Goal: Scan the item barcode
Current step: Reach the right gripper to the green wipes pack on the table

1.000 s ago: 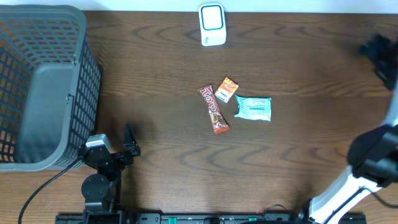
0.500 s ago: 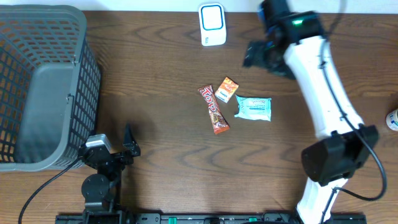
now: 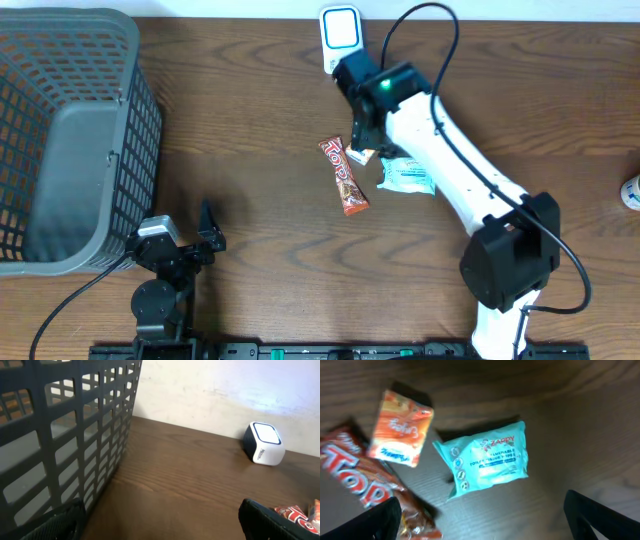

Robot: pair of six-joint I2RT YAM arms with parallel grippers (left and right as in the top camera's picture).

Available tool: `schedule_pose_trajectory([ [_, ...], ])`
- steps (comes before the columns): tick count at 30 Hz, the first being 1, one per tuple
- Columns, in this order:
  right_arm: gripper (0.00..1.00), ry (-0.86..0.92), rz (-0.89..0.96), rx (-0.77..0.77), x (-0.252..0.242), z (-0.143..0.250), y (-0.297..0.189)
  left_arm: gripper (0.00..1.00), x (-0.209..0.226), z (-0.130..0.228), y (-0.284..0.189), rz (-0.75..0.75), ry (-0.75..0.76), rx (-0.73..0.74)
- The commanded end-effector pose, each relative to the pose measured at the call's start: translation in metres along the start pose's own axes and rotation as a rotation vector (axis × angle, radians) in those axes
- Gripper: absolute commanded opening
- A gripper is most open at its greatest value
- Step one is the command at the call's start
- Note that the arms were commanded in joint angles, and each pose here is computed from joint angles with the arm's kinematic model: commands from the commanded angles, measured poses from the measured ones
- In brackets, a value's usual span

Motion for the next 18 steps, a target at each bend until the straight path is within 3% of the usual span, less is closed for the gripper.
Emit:
schedule_pose_trajectory([
  [1, 0.99, 0.015, 0.067, 0.013, -0.005, 0.012, 0.023, 0.98, 0.005, 0.016, 0.002, -0.015, 0.017, 0.038],
  [14, 0.99, -0.070, 0.005, 0.002, 0.017, 0.040, 0.084, 0.98, 0.005, 0.016, 0.002, -0.015, 0.017, 0.038],
  [18, 0.93, -0.087, -0.050, -0.018, 0.028, 0.040, 0.093, 0.98, 0.005, 0.016, 0.002, -0.015, 0.017, 0.038],
])
Point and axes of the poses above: each gripper's point midway between its finger pads, its own y axis out along the fingers, its own x axis along the line the jaws close on, z = x × y, the point moved 2 cm from there along -y, back along the fingers, and after that the axes turned 6 degrees about -y, right-handed, at the moved point
